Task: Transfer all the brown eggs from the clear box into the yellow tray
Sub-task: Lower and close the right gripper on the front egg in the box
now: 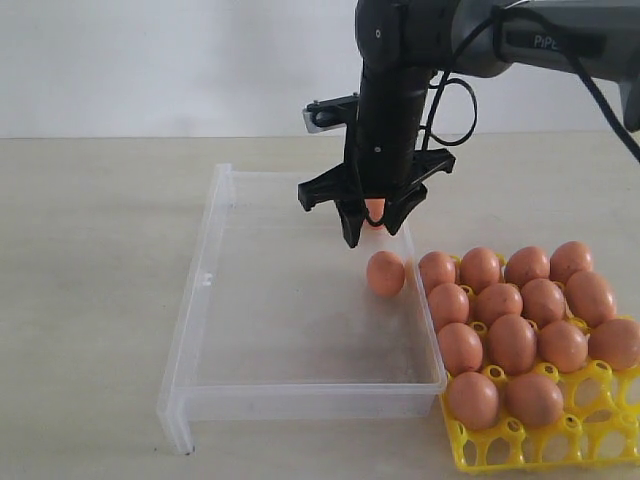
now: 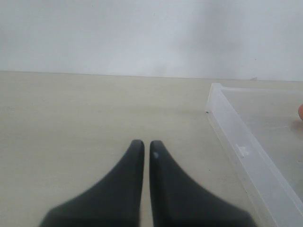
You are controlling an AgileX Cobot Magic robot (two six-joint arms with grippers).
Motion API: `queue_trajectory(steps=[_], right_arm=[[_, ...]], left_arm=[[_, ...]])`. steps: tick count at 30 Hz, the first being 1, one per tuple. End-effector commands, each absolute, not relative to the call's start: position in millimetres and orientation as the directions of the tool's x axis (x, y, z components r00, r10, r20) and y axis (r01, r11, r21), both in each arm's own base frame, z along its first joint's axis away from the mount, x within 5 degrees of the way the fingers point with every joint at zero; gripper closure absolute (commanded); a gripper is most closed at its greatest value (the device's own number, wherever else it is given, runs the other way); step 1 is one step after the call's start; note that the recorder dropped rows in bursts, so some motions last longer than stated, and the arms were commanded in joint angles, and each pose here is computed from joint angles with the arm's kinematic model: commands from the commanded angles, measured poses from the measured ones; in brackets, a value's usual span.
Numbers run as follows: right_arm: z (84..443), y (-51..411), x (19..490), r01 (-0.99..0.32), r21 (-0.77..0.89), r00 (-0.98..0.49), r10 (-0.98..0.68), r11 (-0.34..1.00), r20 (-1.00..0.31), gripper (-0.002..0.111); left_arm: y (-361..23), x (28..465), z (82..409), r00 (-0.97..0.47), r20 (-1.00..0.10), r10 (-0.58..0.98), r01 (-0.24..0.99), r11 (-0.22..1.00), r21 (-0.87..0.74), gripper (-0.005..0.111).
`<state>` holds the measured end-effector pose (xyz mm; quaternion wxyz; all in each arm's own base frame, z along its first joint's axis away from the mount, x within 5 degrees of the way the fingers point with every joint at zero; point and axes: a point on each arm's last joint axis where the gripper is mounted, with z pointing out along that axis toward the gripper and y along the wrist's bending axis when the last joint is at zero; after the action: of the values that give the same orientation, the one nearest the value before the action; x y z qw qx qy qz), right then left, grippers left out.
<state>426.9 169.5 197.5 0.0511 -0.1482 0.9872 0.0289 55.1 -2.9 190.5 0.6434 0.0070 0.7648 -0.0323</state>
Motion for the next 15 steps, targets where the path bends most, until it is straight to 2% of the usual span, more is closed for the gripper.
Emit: queue_trajectory(steps=[1, 10, 15], right_arm=[[193.1, 166.8, 429.2, -0.279, 0.018, -0.956, -0.276, 0.960, -0.102, 0.062], [175.8, 167.1, 429.5, -0.240, 0.019, -0.969, -0.239, 0.971, -0.059, 0.062], [155.7, 164.7, 423.3, -0.240, 0.011, -0.971, -0.240, 0.971, 0.007, 0.062]], left_arm=[[-2.8, 55.1, 190.2, -0.167, -0.985, -0.032, 0.050, 0.998, -0.041, 0.103], [-2.8, 55.1, 190.2, -0.167, -0.985, -0.032, 0.050, 0.998, -0.041, 0.103], [-2.8, 55.1, 190.0, -0.169, -0.985, -0.032, 0.050, 0.998, -0.041, 0.103]])
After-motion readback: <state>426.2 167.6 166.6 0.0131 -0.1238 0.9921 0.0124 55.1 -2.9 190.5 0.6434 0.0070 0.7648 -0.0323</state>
